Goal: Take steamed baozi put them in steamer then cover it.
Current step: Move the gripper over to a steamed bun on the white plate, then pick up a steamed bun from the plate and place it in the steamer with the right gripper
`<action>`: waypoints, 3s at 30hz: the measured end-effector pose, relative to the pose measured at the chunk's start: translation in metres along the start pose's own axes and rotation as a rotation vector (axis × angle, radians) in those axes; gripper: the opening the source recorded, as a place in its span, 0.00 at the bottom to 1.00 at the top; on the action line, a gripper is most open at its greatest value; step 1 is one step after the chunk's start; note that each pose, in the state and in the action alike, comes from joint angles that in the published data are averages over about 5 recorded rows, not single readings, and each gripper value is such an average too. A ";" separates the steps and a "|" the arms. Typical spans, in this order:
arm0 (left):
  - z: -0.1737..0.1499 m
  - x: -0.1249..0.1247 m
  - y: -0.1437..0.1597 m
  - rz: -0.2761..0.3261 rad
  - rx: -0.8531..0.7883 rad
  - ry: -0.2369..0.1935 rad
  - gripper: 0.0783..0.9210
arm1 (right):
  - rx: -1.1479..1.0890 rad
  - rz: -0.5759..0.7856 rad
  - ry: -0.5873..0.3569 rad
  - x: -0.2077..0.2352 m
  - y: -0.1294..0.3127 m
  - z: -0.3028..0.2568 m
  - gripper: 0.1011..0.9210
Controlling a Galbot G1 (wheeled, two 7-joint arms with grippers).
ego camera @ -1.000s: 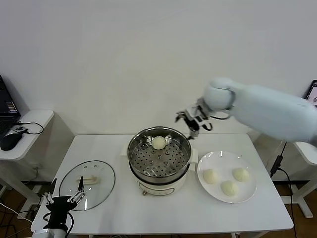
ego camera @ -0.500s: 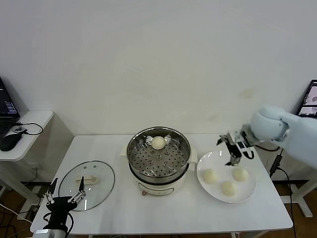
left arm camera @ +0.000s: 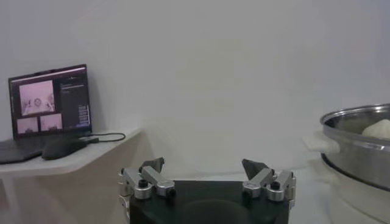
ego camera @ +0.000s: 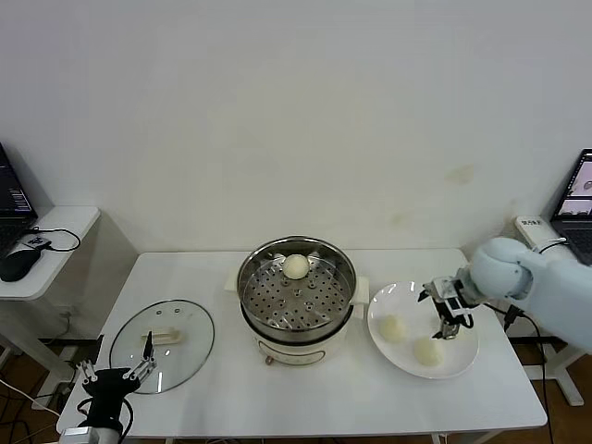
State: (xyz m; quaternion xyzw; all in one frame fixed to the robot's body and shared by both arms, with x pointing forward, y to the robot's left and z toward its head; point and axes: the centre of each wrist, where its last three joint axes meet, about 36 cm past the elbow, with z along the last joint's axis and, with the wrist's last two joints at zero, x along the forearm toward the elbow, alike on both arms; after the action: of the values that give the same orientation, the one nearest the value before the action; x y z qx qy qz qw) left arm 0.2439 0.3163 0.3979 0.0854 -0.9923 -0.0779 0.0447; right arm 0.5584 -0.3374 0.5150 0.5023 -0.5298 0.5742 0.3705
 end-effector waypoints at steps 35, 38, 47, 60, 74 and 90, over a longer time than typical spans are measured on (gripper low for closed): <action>0.007 -0.005 0.005 -0.017 -0.002 0.009 0.88 | -0.011 -0.004 -0.030 -0.075 -0.020 -0.030 0.68; 0.007 -0.005 0.005 -0.018 -0.001 0.008 0.88 | -0.011 -0.007 -0.030 -0.072 -0.021 -0.029 0.64; 0.005 -0.006 0.004 -0.020 0.006 0.001 0.88 | -0.020 0.017 -0.036 -0.037 -0.030 -0.021 0.61; 0.000 -0.010 -0.002 -0.001 0.016 -0.016 0.88 | -0.027 0.124 -0.072 0.085 -0.055 -0.027 0.62; -0.006 -0.011 -0.002 0.005 0.019 -0.035 0.88 | -0.003 0.180 -0.200 0.140 -0.101 -0.129 0.63; -0.006 -0.012 0.002 -0.009 0.020 -0.038 0.88 | 0.021 0.114 -0.230 0.066 -0.138 -0.258 0.63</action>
State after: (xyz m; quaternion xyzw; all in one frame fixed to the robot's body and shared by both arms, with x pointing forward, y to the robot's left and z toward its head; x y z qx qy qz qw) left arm 0.2559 0.3199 0.4030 0.0887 -0.9933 -0.0696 0.0245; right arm 0.6289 -0.0688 0.6283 0.5378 -0.5906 0.5383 0.2688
